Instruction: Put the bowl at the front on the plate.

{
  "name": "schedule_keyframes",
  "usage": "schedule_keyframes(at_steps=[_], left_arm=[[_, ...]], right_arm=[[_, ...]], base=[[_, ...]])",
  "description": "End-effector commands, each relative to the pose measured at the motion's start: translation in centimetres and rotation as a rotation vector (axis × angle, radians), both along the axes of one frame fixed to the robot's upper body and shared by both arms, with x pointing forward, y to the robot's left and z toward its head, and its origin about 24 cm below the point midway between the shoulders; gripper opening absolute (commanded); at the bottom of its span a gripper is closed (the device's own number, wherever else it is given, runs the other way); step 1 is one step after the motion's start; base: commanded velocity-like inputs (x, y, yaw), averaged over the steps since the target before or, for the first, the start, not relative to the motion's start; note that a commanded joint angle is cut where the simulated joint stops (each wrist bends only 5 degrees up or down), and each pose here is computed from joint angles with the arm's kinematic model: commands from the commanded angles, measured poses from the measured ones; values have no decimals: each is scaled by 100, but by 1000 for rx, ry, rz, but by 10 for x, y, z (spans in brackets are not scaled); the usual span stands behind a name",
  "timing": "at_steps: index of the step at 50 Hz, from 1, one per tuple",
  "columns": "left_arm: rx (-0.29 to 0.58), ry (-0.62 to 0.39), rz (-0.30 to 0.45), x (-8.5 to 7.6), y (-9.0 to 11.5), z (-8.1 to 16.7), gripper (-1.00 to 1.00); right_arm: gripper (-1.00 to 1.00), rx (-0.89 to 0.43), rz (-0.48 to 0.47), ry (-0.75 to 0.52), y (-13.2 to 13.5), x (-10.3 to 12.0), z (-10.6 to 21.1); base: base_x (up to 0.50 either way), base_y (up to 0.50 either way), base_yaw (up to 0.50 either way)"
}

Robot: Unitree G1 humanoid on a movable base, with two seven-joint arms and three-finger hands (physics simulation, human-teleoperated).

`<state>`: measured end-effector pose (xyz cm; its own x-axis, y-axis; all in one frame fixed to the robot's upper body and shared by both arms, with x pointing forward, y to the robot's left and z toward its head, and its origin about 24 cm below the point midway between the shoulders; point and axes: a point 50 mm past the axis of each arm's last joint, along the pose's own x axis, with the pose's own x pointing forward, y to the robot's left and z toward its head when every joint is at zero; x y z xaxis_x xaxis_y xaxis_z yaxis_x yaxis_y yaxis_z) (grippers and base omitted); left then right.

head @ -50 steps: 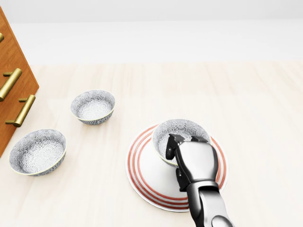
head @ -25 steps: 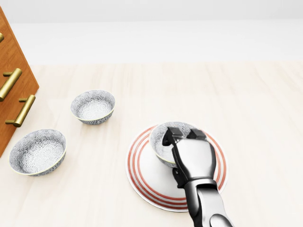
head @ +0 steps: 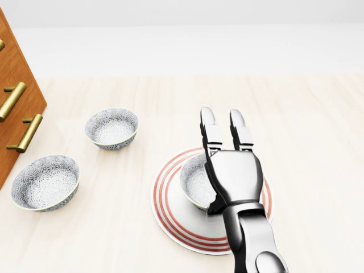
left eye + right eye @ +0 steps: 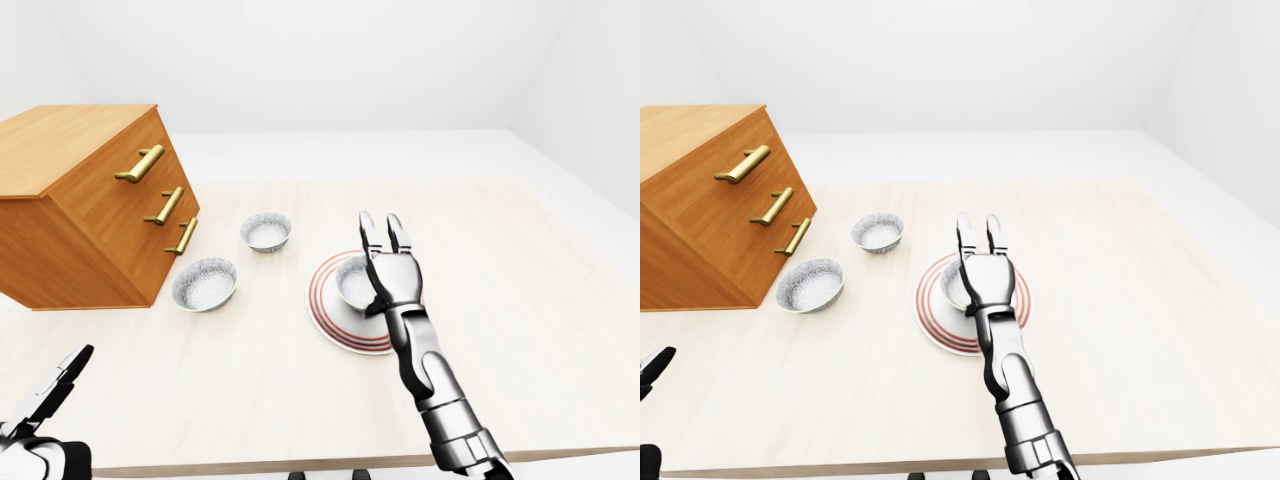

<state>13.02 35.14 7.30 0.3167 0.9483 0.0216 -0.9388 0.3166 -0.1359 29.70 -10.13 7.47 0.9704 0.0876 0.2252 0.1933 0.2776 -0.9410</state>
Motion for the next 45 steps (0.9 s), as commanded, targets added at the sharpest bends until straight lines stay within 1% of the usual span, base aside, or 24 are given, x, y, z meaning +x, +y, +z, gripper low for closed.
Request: schedule_keyframes(at_steps=[1,5,11,14,18,24,26,27,31,34,39,45], left_arm=[[-15,18,-3,2,-1,-5,100],[-20,25,-4,3,-1,-7,100],[-21,26,-5,2,0,-7,100],[-16,24,-5,1,0,-6,100],[-17,34,-5,2,0,-8,100],[-59,99,-8,14,0,-24,100],[-62,97,-17,17,1,-24,100],[-66,105,-21,19,1,-26,100],[-71,128,-30,18,-1,-30,100],[-74,135,-33,20,-1,-32,100],[-80,134,-36,20,-1,-32,100],[-86,130,-39,20,0,-33,100]], right_arm=[[100,-65,28,-82,5,-4,45],[100,-104,38,-121,10,-8,67],[100,-122,27,-169,12,-16,88],[100,-130,20,-196,13,-24,99],[100,-157,8,-243,17,-35,122],[100,-176,-30,-322,18,-49,159],[100,-190,-58,-338,15,-53,169],[100,-197,-82,-352,11,-57,179],[100,-203,-127,-376,4,-67,203],[100,-198,-139,-403,2,-71,216],[100,-205,-151,-436,3,-75,231],[100,-206,-154,-466,4,-76,239]], base=[[0,0,0],[0,0,0],[0,0,0],[0,0,0],[0,0,0],[0,0,0],[0,0,0],[0,0,0],[0,0,0],[0,0,0],[0,0,0],[0,0,0]])
